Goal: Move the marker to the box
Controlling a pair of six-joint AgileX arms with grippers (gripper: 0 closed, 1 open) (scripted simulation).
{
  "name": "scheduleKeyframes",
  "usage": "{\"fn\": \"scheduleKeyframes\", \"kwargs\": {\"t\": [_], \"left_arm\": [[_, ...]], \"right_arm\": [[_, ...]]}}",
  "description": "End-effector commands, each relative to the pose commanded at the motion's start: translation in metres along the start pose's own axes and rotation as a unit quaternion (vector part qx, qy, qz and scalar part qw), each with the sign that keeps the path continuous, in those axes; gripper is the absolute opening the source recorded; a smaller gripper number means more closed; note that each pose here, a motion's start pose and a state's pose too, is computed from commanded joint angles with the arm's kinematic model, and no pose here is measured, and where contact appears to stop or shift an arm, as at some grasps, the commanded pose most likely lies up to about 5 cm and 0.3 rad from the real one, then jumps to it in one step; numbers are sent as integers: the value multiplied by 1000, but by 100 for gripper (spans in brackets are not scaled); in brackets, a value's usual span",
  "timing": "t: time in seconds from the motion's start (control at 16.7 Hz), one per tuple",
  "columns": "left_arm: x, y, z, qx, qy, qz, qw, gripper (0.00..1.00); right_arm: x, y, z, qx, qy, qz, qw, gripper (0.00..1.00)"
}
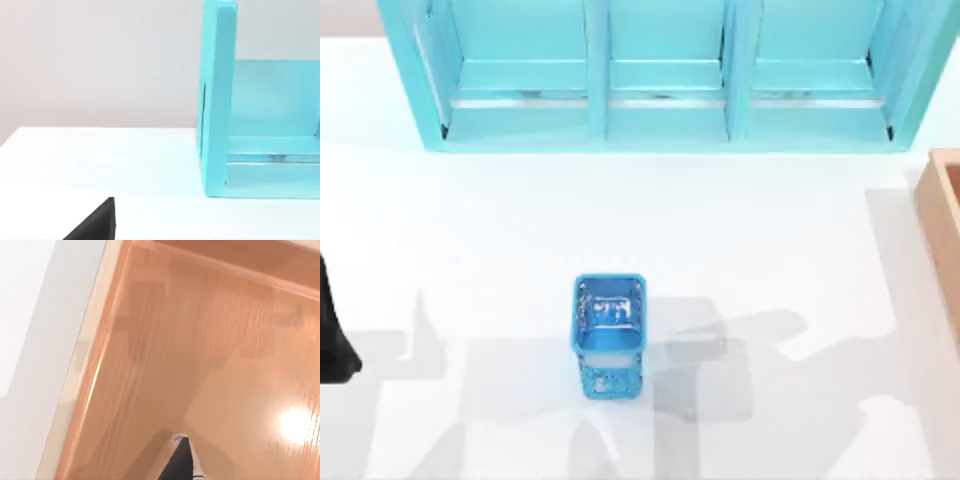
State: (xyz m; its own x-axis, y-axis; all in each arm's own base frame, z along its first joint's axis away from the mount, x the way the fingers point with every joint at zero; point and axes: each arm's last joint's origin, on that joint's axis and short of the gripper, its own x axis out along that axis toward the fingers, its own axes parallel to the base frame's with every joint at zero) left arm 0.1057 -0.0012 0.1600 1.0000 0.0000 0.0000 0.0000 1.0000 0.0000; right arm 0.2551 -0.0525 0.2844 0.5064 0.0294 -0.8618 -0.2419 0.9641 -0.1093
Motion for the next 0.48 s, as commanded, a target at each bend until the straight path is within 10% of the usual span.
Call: {"fn": "scheduleKeyframes", "kwargs": {"t": [0.12, 0.48], "left_arm": [[0, 0, 0, 0, 0, 0, 1000, 100], [0, 0, 0, 0, 0, 0, 1000, 100]], "right_arm": [[0, 0, 0, 0, 0, 0, 1000, 98], [0, 0, 0, 0, 0, 0, 1000, 100]]}}
